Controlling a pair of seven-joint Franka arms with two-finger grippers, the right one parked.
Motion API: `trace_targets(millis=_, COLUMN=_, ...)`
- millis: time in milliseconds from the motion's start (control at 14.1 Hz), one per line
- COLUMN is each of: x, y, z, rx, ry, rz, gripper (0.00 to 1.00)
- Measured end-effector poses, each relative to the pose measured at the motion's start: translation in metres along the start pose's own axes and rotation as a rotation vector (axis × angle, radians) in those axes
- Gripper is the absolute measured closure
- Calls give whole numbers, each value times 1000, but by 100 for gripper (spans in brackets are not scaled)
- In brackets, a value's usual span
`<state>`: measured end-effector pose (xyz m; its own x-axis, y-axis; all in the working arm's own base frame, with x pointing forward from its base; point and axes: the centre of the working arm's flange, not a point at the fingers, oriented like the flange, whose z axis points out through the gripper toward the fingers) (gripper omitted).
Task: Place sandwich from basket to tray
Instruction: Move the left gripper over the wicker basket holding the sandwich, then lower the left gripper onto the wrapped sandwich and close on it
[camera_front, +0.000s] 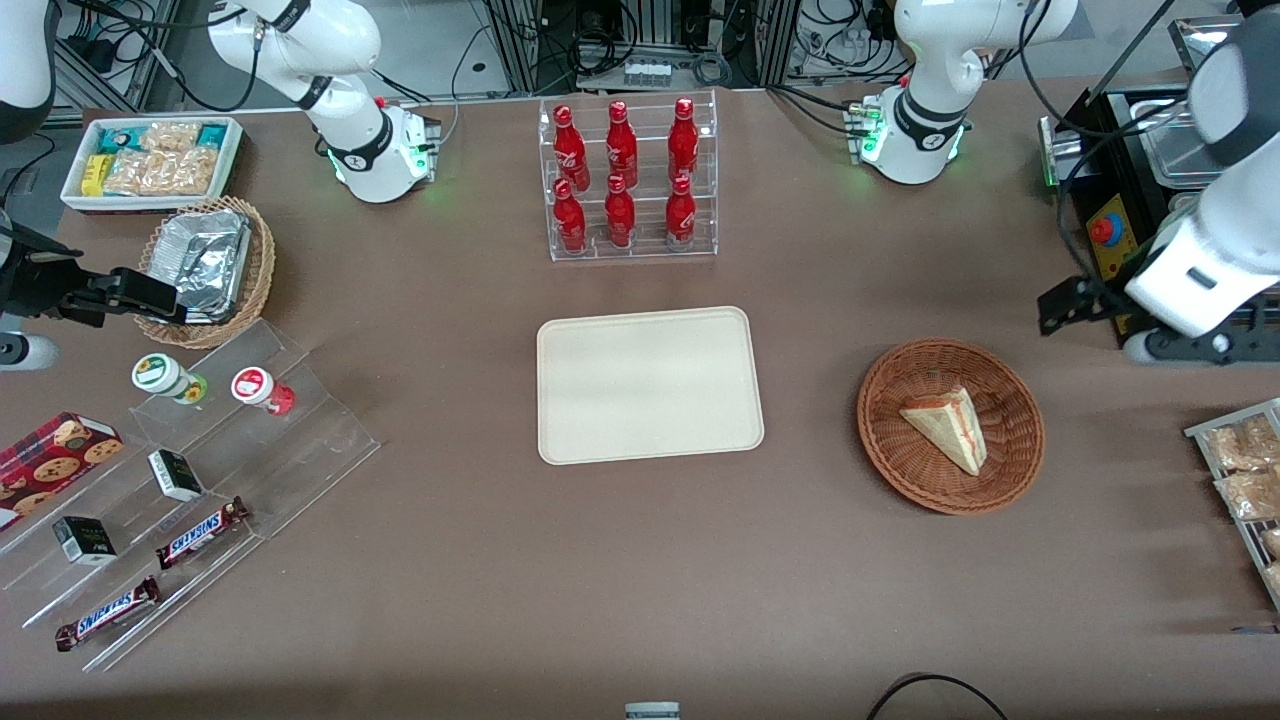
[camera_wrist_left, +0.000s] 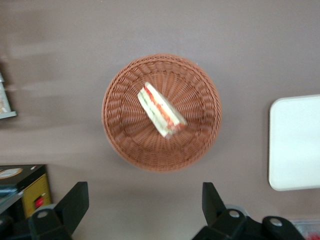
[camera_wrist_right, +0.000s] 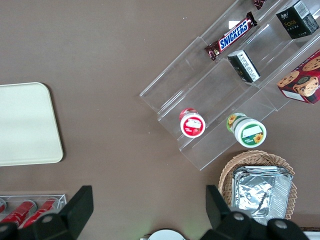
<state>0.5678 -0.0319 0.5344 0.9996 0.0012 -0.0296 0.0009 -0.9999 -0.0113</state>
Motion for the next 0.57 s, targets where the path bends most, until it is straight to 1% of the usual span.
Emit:
trace_targets(millis=283, x=-3, y=1, z=72, rx=-5, ry=21, rz=-186, gripper=0)
trace_targets(millis=425, x=-7, y=1, z=101, rx=-13, ry=48, rz=-310, gripper=0)
trace_targets(millis=567, x=-14, y=2, z=135, rx=-28, ry=85, rz=-445, gripper=0)
